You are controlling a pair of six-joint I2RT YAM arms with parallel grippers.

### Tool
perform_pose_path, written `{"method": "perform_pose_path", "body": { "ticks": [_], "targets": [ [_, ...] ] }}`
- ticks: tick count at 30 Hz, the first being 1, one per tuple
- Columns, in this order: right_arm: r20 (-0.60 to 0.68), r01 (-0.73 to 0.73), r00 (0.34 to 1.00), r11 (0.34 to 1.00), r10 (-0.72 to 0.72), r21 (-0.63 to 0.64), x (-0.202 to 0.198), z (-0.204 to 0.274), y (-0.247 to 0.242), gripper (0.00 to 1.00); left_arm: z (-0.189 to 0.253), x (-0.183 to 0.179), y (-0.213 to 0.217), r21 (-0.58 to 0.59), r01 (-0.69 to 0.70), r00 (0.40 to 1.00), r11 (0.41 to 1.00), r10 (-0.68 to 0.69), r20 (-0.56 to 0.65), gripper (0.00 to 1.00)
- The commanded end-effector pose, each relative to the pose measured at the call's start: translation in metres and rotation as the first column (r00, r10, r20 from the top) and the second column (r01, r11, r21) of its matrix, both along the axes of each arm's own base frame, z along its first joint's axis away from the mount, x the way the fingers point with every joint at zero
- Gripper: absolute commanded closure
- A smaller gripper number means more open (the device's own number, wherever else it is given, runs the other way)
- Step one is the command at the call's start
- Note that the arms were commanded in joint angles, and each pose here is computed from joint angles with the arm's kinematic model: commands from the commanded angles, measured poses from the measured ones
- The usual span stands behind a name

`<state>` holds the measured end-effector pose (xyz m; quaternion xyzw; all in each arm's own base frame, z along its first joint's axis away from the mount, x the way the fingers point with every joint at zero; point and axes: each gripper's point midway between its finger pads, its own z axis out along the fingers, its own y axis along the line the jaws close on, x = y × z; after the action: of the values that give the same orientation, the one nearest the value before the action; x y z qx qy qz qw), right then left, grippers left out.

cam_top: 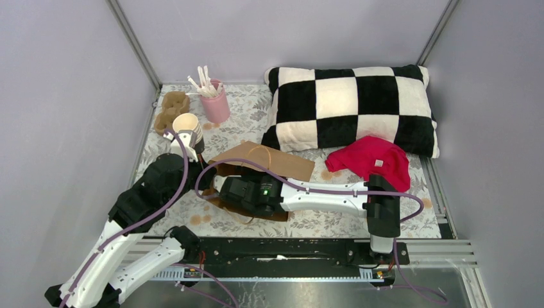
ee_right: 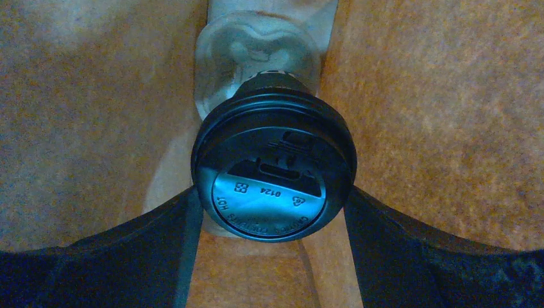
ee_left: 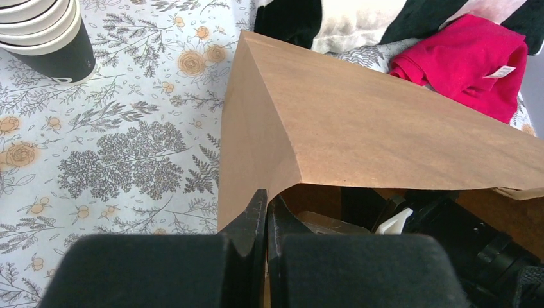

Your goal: Pack the takeout coffee

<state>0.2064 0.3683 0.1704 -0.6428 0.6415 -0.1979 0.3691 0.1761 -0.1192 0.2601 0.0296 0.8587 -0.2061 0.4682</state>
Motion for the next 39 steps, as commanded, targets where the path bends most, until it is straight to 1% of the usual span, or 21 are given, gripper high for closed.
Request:
{"method": "perform_pose_path", "body": {
  "ticks": [1, 6, 17, 21, 27, 31, 36, 39],
  "targets": [
    [0.011, -0.022, 1.000, 0.992, 0.021, 0.128, 0.003, 0.010, 0.023, 0.31, 0.029, -0.006, -0.032, -0.136, 0.124, 0.992, 0.983, -0.120, 0.033, 1.00],
    [-0.004, -0.079, 0.997, 0.979, 0.081, 0.187, -0.002, 0.013, 0.032, 0.31, 0.028, -0.005, -0.033, -0.138, 0.119, 0.993, 0.983, -0.116, 0.030, 1.00],
    [0.012, -0.079, 0.997, 0.982, 0.078, 0.171, 0.008, -0.001, 0.029, 0.31, 0.029, -0.006, -0.037, -0.146, 0.136, 0.991, 0.980, -0.135, 0.018, 1.00],
    [0.011, -0.057, 0.998, 0.990, 0.056, 0.126, 0.011, -0.003, 0.021, 0.31, 0.032, -0.004, -0.037, -0.143, 0.132, 0.991, 0.981, -0.130, 0.022, 1.00],
    [-0.014, -0.037, 0.999, 0.991, 0.039, 0.127, 0.006, 0.013, 0.011, 0.32, 0.037, 0.001, -0.035, -0.142, 0.098, 0.995, 0.985, -0.095, 0.024, 1.00],
    [-0.057, 0.010, 0.998, 0.997, -0.005, 0.075, 0.000, 0.010, -0.001, 0.33, 0.037, 0.006, -0.032, -0.132, 0.064, 0.998, 0.989, -0.062, 0.015, 1.00],
    [-0.087, 0.045, 0.995, 0.997, -0.039, 0.068, -0.005, 0.005, -0.013, 0.33, 0.037, 0.011, -0.024, -0.116, 0.009, 1.000, 0.993, -0.008, 0.013, 1.00],
    [-0.093, 0.047, 0.995, 0.997, -0.041, 0.063, -0.006, 0.001, -0.017, 0.33, 0.038, 0.011, -0.023, -0.111, 0.008, 1.000, 0.994, -0.006, 0.019, 1.00]
  ]
}}
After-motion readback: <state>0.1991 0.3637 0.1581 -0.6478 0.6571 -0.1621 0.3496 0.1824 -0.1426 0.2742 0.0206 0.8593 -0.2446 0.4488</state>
